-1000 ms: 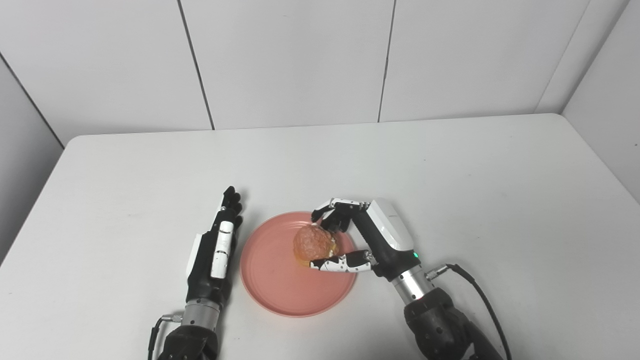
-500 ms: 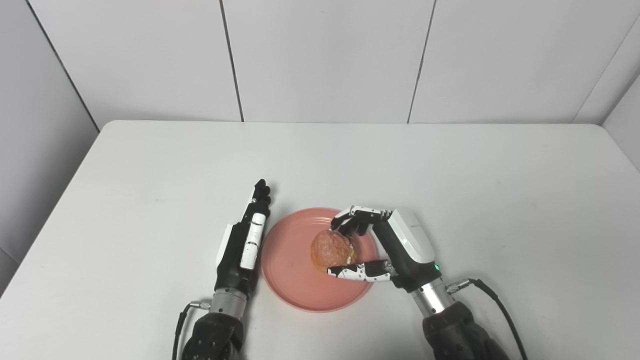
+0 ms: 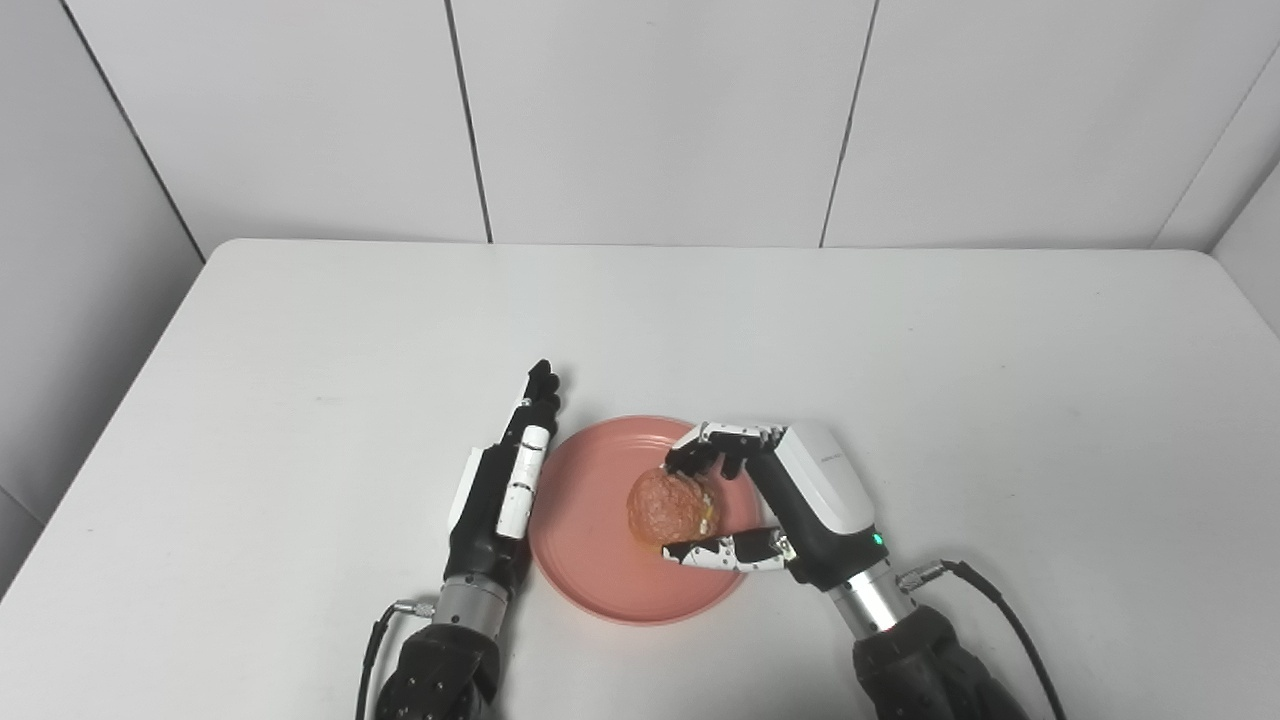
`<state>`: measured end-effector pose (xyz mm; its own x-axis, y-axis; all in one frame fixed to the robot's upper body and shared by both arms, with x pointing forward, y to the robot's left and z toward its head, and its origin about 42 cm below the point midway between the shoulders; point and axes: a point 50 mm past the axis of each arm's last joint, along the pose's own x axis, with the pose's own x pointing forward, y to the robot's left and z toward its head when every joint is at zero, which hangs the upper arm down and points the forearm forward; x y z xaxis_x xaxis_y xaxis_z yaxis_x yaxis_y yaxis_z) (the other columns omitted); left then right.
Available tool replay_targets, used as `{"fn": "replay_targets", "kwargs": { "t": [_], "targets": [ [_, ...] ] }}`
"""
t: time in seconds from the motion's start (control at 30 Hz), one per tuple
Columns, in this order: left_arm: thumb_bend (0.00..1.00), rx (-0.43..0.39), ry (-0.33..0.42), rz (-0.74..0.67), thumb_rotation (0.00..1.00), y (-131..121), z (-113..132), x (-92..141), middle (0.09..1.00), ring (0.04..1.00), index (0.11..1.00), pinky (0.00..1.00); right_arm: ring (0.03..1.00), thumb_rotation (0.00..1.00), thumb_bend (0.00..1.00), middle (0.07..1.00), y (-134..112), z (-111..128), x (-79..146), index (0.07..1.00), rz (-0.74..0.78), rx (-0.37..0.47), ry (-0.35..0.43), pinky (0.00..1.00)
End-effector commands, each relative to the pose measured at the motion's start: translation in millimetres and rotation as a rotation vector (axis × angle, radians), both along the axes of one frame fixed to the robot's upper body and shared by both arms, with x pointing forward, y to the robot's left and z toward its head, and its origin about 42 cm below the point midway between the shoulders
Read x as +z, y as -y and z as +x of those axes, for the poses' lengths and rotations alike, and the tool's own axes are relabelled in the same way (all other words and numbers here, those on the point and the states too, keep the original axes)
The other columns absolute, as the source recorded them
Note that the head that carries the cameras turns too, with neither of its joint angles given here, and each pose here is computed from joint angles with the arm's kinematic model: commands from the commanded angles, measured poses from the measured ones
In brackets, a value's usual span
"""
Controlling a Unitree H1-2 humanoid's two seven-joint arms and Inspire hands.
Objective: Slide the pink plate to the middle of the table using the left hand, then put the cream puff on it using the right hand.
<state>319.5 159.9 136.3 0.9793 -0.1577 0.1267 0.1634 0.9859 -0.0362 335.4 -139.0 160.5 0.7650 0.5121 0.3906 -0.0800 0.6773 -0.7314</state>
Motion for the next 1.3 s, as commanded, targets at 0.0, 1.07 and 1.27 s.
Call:
{"fn": "replay_targets", "kwargs": {
  "t": [0.0, 1.07, 1.27],
  "targets": [
    [0.59, -0.029, 0.013, -0.006, 1.0, 6, -1, 3, 1.0, 1.0, 0.983, 1.0, 0.712, 0.11, 0.49, 0.716, -4, 7, 15, 0.498, -0.021, 0.055, 0.03, 0.63],
    [0.63, 0.087, 0.032, 0.005, 1.0, -7, 7, 0, 0.964, 0.957, 0.947, 0.98, 0.985, 0.99, 0.72, 1.0, 16, 14, 1, 1.0, 0.24, -0.085, -0.051, 0.92],
    [0.65, 0.104, 0.039, -0.015, 1.0, -10, 10, -3, 0.964, 0.956, 0.944, 0.99, 1.0, 1.0, 0.64, 1.0, 15, 14, -3, 1.0, 0.37, -0.154, -0.169, 1.0]
  ]
}}
